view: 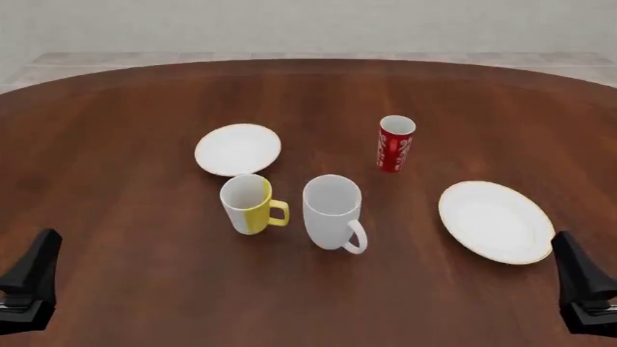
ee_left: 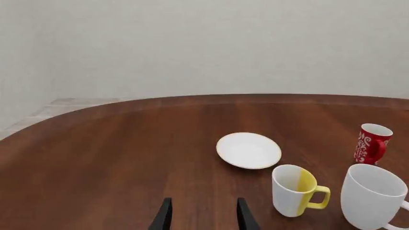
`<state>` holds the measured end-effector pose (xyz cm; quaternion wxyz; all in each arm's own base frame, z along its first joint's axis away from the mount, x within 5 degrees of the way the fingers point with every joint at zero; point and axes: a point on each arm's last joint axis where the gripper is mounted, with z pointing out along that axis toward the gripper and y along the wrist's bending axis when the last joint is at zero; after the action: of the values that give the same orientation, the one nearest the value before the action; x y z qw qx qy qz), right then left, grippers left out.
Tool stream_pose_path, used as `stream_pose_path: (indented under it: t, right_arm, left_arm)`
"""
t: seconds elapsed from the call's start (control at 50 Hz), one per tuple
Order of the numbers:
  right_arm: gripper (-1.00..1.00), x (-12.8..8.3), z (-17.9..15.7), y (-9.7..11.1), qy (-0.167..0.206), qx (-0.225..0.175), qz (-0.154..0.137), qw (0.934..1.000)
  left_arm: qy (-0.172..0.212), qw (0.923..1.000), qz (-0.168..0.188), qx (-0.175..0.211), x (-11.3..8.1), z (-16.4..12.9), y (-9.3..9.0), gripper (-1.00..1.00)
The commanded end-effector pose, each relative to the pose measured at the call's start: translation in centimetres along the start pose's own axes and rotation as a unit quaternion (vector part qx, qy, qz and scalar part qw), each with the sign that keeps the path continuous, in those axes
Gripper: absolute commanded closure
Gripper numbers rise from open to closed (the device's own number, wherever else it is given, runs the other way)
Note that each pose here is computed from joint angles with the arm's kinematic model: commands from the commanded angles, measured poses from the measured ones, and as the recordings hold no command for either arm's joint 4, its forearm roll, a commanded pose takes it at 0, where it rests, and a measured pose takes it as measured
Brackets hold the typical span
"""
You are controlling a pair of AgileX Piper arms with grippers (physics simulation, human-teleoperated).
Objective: Put the white mug on the left plate.
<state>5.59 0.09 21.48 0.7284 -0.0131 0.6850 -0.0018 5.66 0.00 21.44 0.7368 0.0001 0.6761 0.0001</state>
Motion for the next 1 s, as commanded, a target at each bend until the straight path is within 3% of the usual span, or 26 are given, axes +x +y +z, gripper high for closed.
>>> stream_pose_path:
  t: [0.02, 0.12, 0.18, 0.26, 0.38, 0.48, 0.5, 0.58, 0.68, 0.76, 0.82, 0.84, 0.86, 0.88, 0.94, 1.0]
  right_arm:
    - [-1.00, -0.3, 0.3, 0.0, 0.008, -0.004, -0.015, 0.9998]
    - [-1.00, -0.8, 1.0, 0.1, 0.019, -0.006, -0.023, 0.9995]
    - [-1.00, -1.7, 0.8, 0.1, 0.016, -0.012, -0.007, 0.9998]
    - [-1.00, -2.3, 1.0, 0.1, 0.017, -0.011, -0.011, 0.9997]
    - [-1.00, -3.2, 1.6, 0.3, 0.028, -0.029, -0.036, 0.9986]
    - [-1.00, -4.2, 1.4, 0.5, 0.025, -0.043, -0.038, 0.9980]
    - [-1.00, -4.0, 1.7, 0.5, 0.028, -0.047, -0.061, 0.9967]
    - [-1.00, -4.5, 1.8, 0.6, 0.032, -0.049, -0.053, 0.9969]
    - [-1.00, -5.3, 1.9, 0.6, 0.033, -0.054, -0.068, 0.9956]
    - [-1.00, -6.2, 2.1, 0.6, 0.037, -0.057, -0.064, 0.9957]
    - [-1.00, -6.1, 2.8, 0.8, 0.051, -0.061, -0.095, 0.9922]
    - [-1.00, -5.5, 4.0, 0.8, 0.084, -0.060, -0.111, 0.9885]
    - [-1.00, -5.6, 4.0, 1.0, 0.075, -0.074, -0.124, 0.9867]
    - [-1.00, -6.1, 3.4, 0.9, 0.058, -0.067, -0.125, 0.9882]
    - [-1.00, -6.0, 4.0, 0.9, 0.069, -0.065, -0.125, 0.9876]
    - [-1.00, -6.0, 4.8, 0.8, 0.081, -0.059, -0.146, 0.9842]
  left_arm:
    - [0.000, 1.0000, 0.000, 0.000, 0.0, 0.0, 0.0, -1.00]
    - [0.000, 1.0000, 0.000, 0.000, 0.0, 0.0, 0.0, -1.00]
    - [0.000, 1.0000, 0.000, 0.000, 0.0, 0.0, 0.0, -1.00]
    - [0.000, 1.0000, 0.000, 0.000, 0.0, 0.0, 0.0, -1.00]
    - [0.000, 1.0000, 0.000, 0.000, 0.0, 0.0, 0.0, -1.00]
    - [0.000, 1.0000, 0.000, 0.000, 0.0, 0.0, 0.0, -1.00]
    - [0.000, 1.0000, 0.000, 0.000, 0.0, 0.0, 0.0, -1.00]
    - [0.000, 1.0000, 0.000, 0.000, 0.0, 0.0, 0.0, -1.00]
    - [0.000, 1.0000, 0.000, 0.000, 0.0, 0.0, 0.0, -1.00]
    - [0.000, 1.0000, 0.000, 0.000, 0.0, 0.0, 0.0, -1.00]
    - [0.000, 1.0000, 0.000, 0.000, 0.0, 0.0, 0.0, -1.00]
    - [0.000, 1.0000, 0.000, 0.000, 0.0, 0.0, 0.0, -1.00]
    - [0.000, 1.0000, 0.000, 0.000, 0.0, 0.0, 0.0, -1.00]
    - [0.000, 1.0000, 0.000, 0.000, 0.0, 0.0, 0.0, -1.00]
    - [0.000, 1.0000, 0.000, 0.000, 0.0, 0.0, 0.0, -1.00]
    - [0.000, 1.0000, 0.000, 0.000, 0.0, 0.0, 0.0, -1.00]
